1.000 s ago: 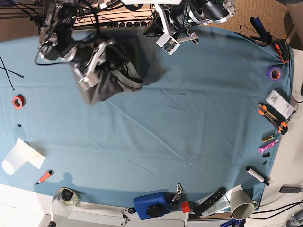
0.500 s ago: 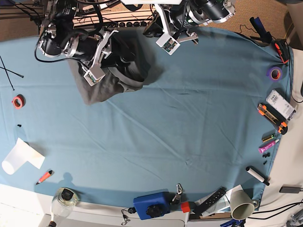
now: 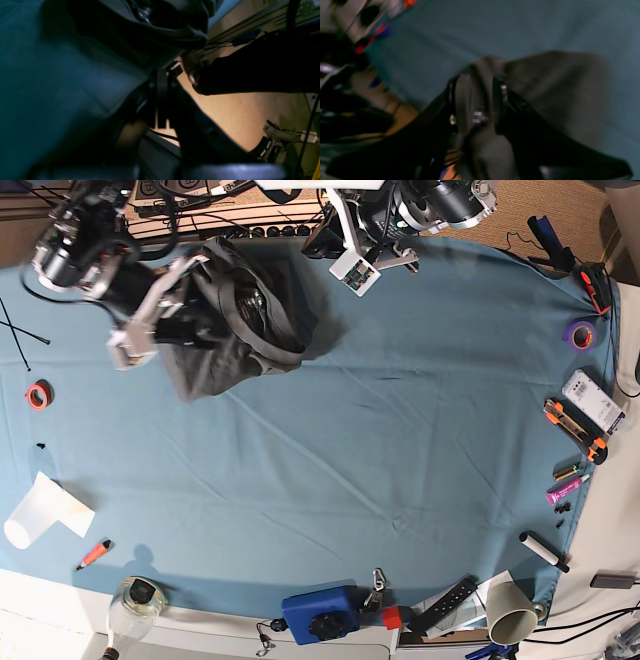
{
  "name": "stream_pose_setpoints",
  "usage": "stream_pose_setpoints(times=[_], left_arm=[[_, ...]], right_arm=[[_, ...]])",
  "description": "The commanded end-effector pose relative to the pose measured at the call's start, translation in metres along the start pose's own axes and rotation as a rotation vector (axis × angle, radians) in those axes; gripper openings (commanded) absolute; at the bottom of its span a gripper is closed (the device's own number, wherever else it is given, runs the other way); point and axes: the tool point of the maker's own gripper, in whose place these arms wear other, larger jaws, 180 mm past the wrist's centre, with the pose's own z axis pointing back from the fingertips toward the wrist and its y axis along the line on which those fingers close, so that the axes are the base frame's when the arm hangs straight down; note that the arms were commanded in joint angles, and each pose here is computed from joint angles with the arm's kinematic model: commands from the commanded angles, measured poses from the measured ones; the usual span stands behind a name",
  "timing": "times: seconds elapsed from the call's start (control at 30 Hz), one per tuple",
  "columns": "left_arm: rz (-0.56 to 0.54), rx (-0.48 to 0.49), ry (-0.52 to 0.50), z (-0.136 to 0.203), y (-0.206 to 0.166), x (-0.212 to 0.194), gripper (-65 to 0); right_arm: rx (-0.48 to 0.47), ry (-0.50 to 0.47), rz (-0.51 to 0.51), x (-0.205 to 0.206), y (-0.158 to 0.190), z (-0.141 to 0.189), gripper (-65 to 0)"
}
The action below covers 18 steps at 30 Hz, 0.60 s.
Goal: Fold the T-shirt properly
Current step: 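Press and tuck the folded bundle edges with the right gripper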
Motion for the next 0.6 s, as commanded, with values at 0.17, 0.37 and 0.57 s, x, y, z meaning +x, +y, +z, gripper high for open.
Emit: stream_pose_setpoints(times=[0.17,0.37,0.57], left_arm=[[-0.010,-0.056,-0.023,0.003,-0.015,0.004,-65.0],[-0.010,-0.057,-0.022,0.003,-0.015,0.004,-65.0],[-0.010,-0.057,-0.022,0.003,-0.015,0.004,-65.0]], right_arm=[[-0.079,0.061,-0.042,-0.025,-0.008,0.021,-49.3],[-0.131,0.191,-0.033,-0.053,-0.016,0.016,-49.3],[-0.075,0.360,-0.105,-0.106,-0.012,-0.007,-49.3]])
